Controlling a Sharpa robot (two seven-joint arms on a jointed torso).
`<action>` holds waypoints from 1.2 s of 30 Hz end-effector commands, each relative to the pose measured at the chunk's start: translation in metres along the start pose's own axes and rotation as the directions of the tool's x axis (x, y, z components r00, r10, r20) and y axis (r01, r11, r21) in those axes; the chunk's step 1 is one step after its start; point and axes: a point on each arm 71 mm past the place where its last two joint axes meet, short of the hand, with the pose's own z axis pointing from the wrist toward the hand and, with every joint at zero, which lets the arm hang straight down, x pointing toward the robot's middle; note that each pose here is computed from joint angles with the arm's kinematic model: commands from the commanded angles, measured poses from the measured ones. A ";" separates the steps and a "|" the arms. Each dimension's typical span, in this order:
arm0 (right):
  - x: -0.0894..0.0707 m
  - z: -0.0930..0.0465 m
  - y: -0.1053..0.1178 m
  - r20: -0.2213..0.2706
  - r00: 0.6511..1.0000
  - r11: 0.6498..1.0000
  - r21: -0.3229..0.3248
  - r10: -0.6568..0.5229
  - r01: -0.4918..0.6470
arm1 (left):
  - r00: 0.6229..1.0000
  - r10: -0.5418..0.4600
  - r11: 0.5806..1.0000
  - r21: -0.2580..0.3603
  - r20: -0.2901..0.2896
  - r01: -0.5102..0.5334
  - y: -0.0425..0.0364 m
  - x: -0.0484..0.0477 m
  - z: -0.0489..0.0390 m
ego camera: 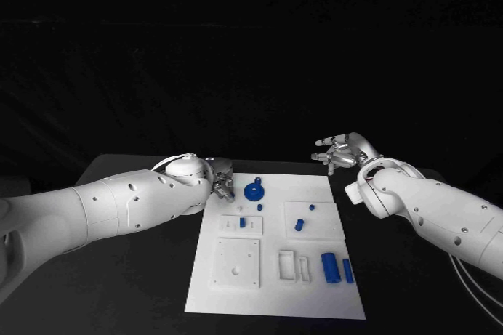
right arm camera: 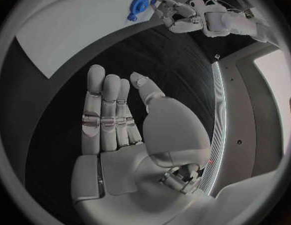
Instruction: Assemble the parts on the task board
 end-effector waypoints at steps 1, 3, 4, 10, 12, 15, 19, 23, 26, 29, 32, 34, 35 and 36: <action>0.002 -0.001 0.001 -0.013 1.000 1.000 -0.011 -0.010 0.010 | 0.999 0.009 1.000 -0.010 -0.031 -0.009 0.0084 0.0170 -0.0015; 0.002 -0.001 0.001 -0.013 1.000 1.000 -0.011 -0.010 0.010 | 1.000 -0.012 1.000 0.003 -0.015 0.012 0.0089 0.0169 -0.0025; 0.002 -0.001 0.001 -0.013 1.000 1.000 -0.012 -0.010 0.010 | 1.000 -0.020 1.000 0.009 -0.008 0.020 0.0090 0.0168 -0.0029; 0.003 -0.002 0.002 -0.016 1.000 1.000 -0.015 -0.009 0.008 | 0.994 -0.087 0.995 0.049 0.062 0.084 0.0124 0.0137 -0.0057; 0.003 -0.003 0.002 -0.017 1.000 1.000 -0.016 -0.008 0.008 | 0.990 -0.108 0.993 0.060 0.089 0.103 0.0144 0.0121 -0.0069; 0.003 -0.004 0.002 -0.018 1.000 1.000 -0.018 -0.008 0.008 | 0.980 -0.144 0.988 0.081 0.136 0.134 0.0180 0.0090 -0.0091; 0.003 -0.005 0.002 -0.019 1.000 1.000 -0.019 -0.007 0.007 | 0.964 -0.192 0.979 0.111 0.185 0.173 0.0215 0.0055 -0.0115; 0.004 -0.005 0.002 -0.020 1.000 1.000 -0.020 -0.007 0.006 | 0.946 -0.240 0.967 0.141 0.216 0.213 0.0237 0.0029 -0.0138; 0.004 -0.006 0.002 -0.022 1.000 1.000 -0.021 -0.006 0.006 | 0.932 -0.277 0.956 0.164 0.235 0.243 0.0255 0.0009 -0.0160; 0.004 -0.007 0.002 -0.024 1.000 1.000 -0.022 -0.006 0.005 | 0.918 -0.313 0.944 0.182 0.245 0.274 0.0278 -0.0005 -0.0183; 0.005 -0.008 0.002 -0.026 1.000 1.000 -0.022 -0.006 0.005 | 0.903 -0.353 0.930 0.200 0.247 0.309 0.0291 -0.0027 -0.0205; 0.005 -0.008 0.001 -0.027 1.000 1.000 -0.022 -0.006 0.005 | 0.895 -0.372 0.922 0.208 0.245 0.326 0.0291 -0.0038 -0.0214; 0.005 -0.009 0.001 -0.028 1.000 1.000 -0.022 -0.006 0.005 | 0.890 -0.385 0.917 0.214 0.243 0.338 0.0288 -0.0045 -0.0221; 0.005 -0.009 0.001 -0.029 1.000 1.000 -0.022 -0.006 0.005 | 0.886 -0.396 0.912 0.219 0.241 0.348 0.0286 -0.0050 -0.0226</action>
